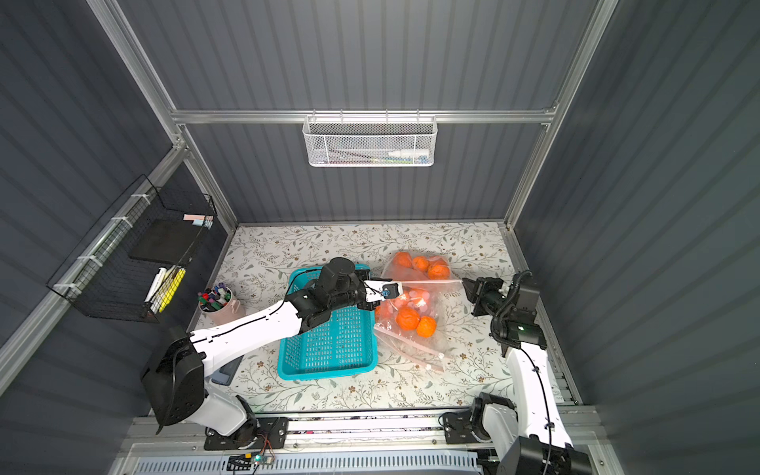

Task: Open the zip-top bag and take out the orange
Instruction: Unzip the zipper on the zipper food storage bag.

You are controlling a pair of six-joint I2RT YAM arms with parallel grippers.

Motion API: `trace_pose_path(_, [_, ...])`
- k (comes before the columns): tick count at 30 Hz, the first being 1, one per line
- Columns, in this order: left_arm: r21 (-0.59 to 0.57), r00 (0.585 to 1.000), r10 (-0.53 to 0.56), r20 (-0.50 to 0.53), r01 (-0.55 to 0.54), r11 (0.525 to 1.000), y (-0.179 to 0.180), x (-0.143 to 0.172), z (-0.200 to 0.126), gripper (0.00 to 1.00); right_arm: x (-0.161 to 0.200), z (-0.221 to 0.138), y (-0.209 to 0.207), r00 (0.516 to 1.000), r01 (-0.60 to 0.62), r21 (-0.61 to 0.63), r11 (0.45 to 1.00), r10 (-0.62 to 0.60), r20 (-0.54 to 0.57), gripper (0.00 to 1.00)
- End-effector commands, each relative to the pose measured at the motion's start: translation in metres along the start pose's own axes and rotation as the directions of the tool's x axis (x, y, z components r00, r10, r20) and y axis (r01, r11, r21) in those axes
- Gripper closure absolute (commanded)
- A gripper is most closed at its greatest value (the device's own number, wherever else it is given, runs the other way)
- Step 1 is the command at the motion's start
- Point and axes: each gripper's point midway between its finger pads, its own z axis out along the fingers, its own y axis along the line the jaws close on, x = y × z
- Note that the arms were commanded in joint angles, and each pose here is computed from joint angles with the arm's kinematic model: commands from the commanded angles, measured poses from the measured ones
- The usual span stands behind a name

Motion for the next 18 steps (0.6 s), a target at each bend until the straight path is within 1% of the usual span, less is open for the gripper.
trace_pose_path(1, [-0.031, 0.997, -0.049, -0.06, 0.047, 0.998, 0.013, 0.017, -0.008, 0.85, -0.022, -0.005, 0.014, 0.994, -0.011, -0.046, 0.999, 0.016, 0.104, 1.0])
trace_pose_path(2, [-0.019, 0.998, -0.053, -0.046, 0.052, 0.998, 0.013, 0.012, -0.006, 0.68, -0.021, -0.005, 0.015, 0.995, 0.003, -0.043, 0.999, 0.002, 0.099, 1.0])
trace_pose_path(3, [-0.013, 0.998, -0.059, -0.029, 0.059, 0.998, 0.016, 0.007, -0.005, 0.5, -0.019, -0.005, 0.016, 0.996, 0.021, -0.04, 0.999, -0.018, 0.087, 1.0])
trace_pose_path(5, [0.002, 0.998, -0.06, 0.012, 0.06, 0.998, 0.023, -0.007, -0.005, 0.28, -0.013, -0.005, 0.019, 0.997, 0.062, -0.027, 0.998, -0.061, 0.055, 1.0])
trace_pose_path(6, [0.017, 0.997, -0.063, 0.041, 0.062, 0.998, 0.026, -0.017, -0.006, 0.22, -0.009, -0.005, 0.02, 0.996, 0.08, -0.016, 0.997, -0.079, 0.034, 1.0])
trace_pose_path(8, [0.026, 0.992, -0.068, 0.107, 0.066, 0.997, 0.039, -0.04, -0.009, 0.16, -0.003, -0.005, 0.016, 0.993, 0.117, 0.016, 0.993, -0.117, 0.0, 0.99])
trace_pose_path(11, [0.018, 0.981, -0.068, 0.179, 0.066, 0.998, 0.059, -0.066, -0.007, 0.16, 0.002, -0.003, 0.006, 0.99, 0.134, 0.047, 0.99, -0.132, -0.044, 0.99])
trace_pose_path(14, [0.061, 0.971, -0.098, 0.218, 0.086, 0.994, 0.059, -0.076, 0.005, 0.17, 0.003, 0.0, -0.004, 0.991, 0.117, 0.051, 0.992, -0.114, -0.065, 0.99])
trace_pose_path(18, [0.096, 0.969, -0.11, 0.221, 0.09, 0.991, 0.05, -0.079, 0.03, 0.2, 0.003, -0.001, -0.008, 0.992, 0.116, 0.054, 0.992, -0.112, -0.065, 0.99])
